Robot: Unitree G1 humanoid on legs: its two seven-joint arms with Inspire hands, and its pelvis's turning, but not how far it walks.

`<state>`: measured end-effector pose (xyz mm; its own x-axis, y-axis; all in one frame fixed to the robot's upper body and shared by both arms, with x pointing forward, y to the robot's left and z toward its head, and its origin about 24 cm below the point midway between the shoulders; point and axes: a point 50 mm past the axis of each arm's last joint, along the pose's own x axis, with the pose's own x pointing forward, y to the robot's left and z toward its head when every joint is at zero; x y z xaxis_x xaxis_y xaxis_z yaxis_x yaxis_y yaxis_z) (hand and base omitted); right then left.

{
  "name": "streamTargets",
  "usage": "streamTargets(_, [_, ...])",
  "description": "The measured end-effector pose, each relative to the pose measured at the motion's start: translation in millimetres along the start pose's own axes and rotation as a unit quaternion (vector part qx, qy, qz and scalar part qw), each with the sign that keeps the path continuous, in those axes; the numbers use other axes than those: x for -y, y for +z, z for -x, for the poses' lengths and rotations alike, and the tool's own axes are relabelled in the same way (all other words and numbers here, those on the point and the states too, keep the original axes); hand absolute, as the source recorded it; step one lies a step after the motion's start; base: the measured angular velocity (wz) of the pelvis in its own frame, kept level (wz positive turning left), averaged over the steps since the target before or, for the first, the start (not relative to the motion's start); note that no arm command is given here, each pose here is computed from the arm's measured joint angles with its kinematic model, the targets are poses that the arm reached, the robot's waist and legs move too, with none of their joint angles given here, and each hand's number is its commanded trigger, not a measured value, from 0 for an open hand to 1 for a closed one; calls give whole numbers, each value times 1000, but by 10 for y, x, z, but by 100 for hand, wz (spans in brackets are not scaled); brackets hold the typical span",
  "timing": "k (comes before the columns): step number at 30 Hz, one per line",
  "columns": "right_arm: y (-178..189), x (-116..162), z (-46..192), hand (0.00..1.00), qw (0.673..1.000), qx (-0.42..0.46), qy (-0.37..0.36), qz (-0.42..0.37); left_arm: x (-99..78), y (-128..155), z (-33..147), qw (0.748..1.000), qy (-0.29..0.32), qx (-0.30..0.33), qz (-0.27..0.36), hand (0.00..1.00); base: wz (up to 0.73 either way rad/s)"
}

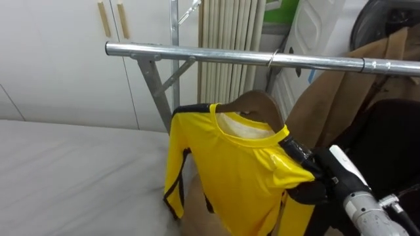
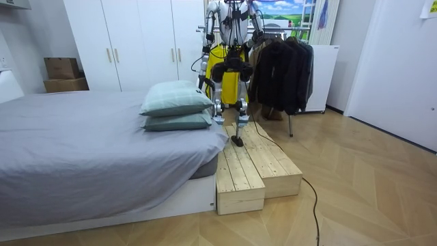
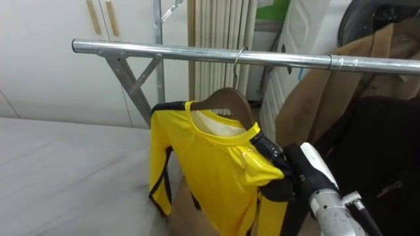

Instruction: Hang clothes

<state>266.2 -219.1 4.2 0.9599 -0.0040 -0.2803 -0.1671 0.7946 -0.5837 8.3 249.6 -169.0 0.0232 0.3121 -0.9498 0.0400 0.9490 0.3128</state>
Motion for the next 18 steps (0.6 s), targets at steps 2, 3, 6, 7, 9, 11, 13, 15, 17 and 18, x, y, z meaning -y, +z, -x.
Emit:
streamTargets(2, [-53, -23, -3, 100, 1000, -11, 1, -15, -1, 2, 0, 1000, 0, 0, 0, 0, 0])
streamTargets(3, [-80, -38, -3, 100, 1000, -17, 4, -16, -2, 2, 0, 1000, 0, 0, 0, 0, 4])
streamTargets(6, [-163, -61, 3, 100, 999, -35, 5, -32, -9, 14, 0, 1000, 1, 4, 1, 0, 9])
streamTargets(7, [-184, -65, 4, 100, 999, -39, 4, -36, -10, 17, 1, 1000, 1, 7, -2, 0, 7])
streamTargets(9, [-211, -70, 7, 100, 998, -44, 1, -45, -12, 23, 1, 1000, 1, 9, -3, 0, 0])
streamTargets(11, [-224, -71, 9, 100, 997, -47, -2, -54, -13, 26, 2, 1000, 1, 11, -3, 0, 0])
streamTargets(13, [-228, -72, 9, 100, 997, -48, -3, -57, -13, 24, 3, 1000, 0, 12, -2, 0, 0])
streamTargets(15, [-233, -73, 10, 100, 997, -49, -3, -57, -14, 26, 4, 1000, -1, 14, -2, 0, 0])
streamTargets(17, [-234, -73, 10, 100, 997, -49, -3, -57, -14, 28, 4, 1000, -2, 15, -2, 0, 0])
streamTargets(18, [-236, -74, 10, 100, 997, -49, -3, -57, -15, 29, 4, 1000, -2, 16, -1, 0, 0])
